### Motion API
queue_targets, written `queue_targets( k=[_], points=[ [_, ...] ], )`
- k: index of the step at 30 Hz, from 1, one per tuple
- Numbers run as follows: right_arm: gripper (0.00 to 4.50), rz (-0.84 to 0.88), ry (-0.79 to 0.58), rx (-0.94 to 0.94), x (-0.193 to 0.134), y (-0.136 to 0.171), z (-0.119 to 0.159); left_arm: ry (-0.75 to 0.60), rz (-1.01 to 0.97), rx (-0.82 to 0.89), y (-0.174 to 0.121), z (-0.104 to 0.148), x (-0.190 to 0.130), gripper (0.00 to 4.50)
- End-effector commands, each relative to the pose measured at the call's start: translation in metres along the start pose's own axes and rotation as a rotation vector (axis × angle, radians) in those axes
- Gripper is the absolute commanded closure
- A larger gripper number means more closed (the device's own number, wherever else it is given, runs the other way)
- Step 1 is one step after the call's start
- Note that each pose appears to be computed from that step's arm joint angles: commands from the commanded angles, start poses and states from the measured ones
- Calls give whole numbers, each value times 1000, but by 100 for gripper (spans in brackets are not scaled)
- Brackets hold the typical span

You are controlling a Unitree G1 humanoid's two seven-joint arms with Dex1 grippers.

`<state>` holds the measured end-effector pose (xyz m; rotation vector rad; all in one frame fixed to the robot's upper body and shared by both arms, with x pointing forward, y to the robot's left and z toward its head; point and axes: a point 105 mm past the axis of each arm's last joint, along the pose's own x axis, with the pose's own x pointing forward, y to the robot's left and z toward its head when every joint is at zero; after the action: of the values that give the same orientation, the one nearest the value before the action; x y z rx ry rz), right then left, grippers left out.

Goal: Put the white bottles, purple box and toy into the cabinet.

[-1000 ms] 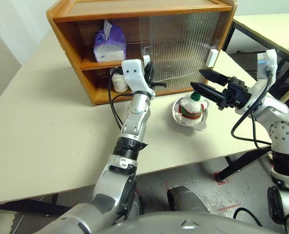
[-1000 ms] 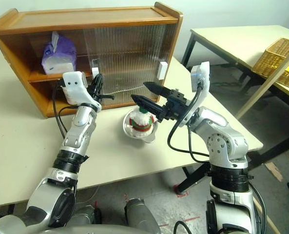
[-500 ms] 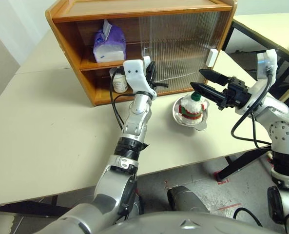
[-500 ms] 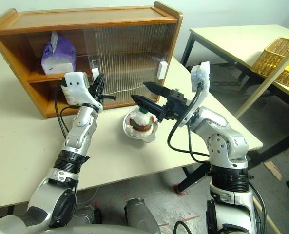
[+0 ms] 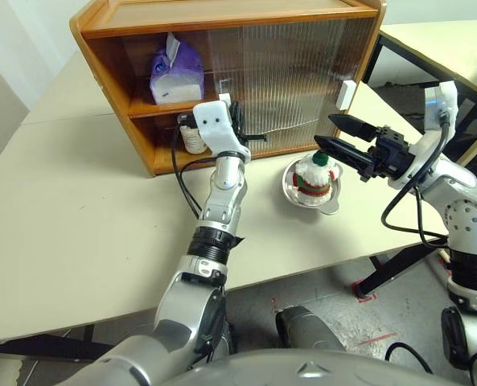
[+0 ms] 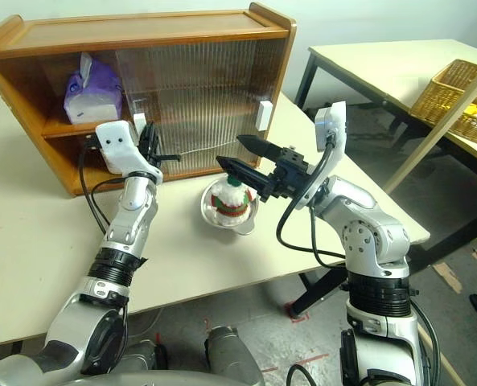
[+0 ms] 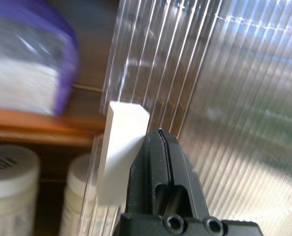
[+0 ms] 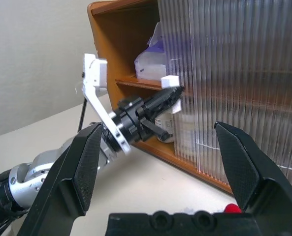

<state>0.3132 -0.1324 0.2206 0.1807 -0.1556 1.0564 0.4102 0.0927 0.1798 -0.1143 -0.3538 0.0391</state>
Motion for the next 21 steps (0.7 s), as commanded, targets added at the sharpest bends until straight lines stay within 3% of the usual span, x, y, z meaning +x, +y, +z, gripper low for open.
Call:
queue_targets(
  k=[1, 12, 21],
  points=[
    [0, 10, -6, -9, 1, 0, 2, -14, 70, 7, 20, 4, -2, 446],
    [0, 21, -3, 4, 3, -1, 0, 61, 208, 14, 67, -3, -22, 446],
    [0, 39, 0, 14, 7, -1, -2, 41, 369, 103, 110, 7, -31, 446]
  ],
)
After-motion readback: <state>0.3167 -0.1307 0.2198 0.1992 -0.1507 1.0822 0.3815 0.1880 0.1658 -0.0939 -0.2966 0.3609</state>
